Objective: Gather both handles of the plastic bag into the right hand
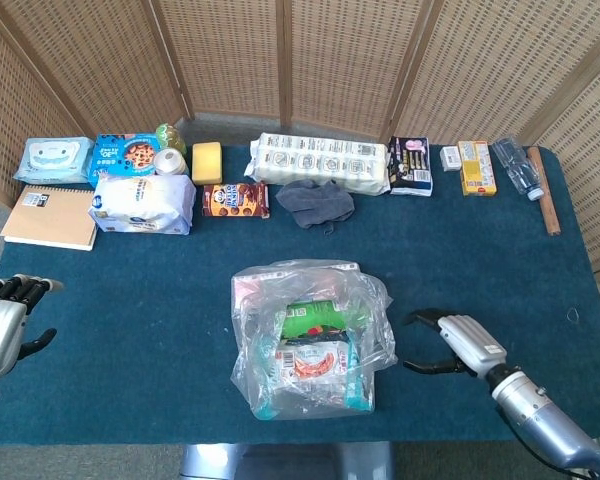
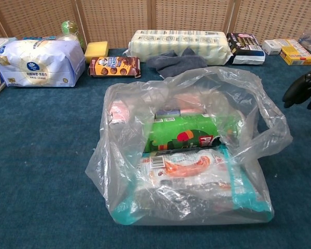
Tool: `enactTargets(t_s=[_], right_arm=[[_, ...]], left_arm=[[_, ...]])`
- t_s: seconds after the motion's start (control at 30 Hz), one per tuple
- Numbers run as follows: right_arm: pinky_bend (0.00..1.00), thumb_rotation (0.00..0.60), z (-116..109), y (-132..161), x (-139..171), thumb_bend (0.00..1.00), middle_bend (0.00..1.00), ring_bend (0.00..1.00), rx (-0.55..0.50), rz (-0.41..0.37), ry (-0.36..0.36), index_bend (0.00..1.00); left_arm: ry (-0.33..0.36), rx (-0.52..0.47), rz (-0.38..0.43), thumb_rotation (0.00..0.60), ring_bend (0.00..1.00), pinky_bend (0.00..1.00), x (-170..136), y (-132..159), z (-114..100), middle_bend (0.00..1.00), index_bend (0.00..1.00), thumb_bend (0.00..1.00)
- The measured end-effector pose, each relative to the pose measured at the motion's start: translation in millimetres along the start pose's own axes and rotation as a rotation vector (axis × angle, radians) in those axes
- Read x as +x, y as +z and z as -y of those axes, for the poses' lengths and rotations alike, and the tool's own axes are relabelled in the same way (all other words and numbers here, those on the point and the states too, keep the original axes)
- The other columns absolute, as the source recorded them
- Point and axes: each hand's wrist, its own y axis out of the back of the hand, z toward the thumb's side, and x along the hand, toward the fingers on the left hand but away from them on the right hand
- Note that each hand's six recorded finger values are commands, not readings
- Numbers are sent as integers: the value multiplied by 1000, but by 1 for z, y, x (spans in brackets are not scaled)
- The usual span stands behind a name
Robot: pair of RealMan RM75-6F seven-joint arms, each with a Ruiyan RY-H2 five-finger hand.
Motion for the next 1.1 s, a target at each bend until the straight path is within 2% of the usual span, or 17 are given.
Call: enactTargets(t_s=[0.47, 0.77, 0.97, 1.1], right_arm=[[192, 126, 8, 22, -34, 161, 248, 192, -3, -26, 62, 235], [192, 120, 13, 23, -45, 159, 248, 189, 21, 1, 69, 233], [193, 120, 19, 37, -52, 159, 251, 188, -19, -17, 98, 232], [192, 123, 17, 46, -54, 156, 258, 191, -96, -25, 107, 233]], left_arm=[[-10, -1, -8, 600, 297, 298, 2, -4, 5, 389, 327, 130], [-20, -8, -18, 600, 297, 298, 2, -8, 9, 389, 327, 131], [-22, -9, -19, 600, 297, 299, 2, -10, 10, 389, 327, 130], [-26, -10, -27, 600, 297, 298, 1, -12, 12, 389, 327, 130]])
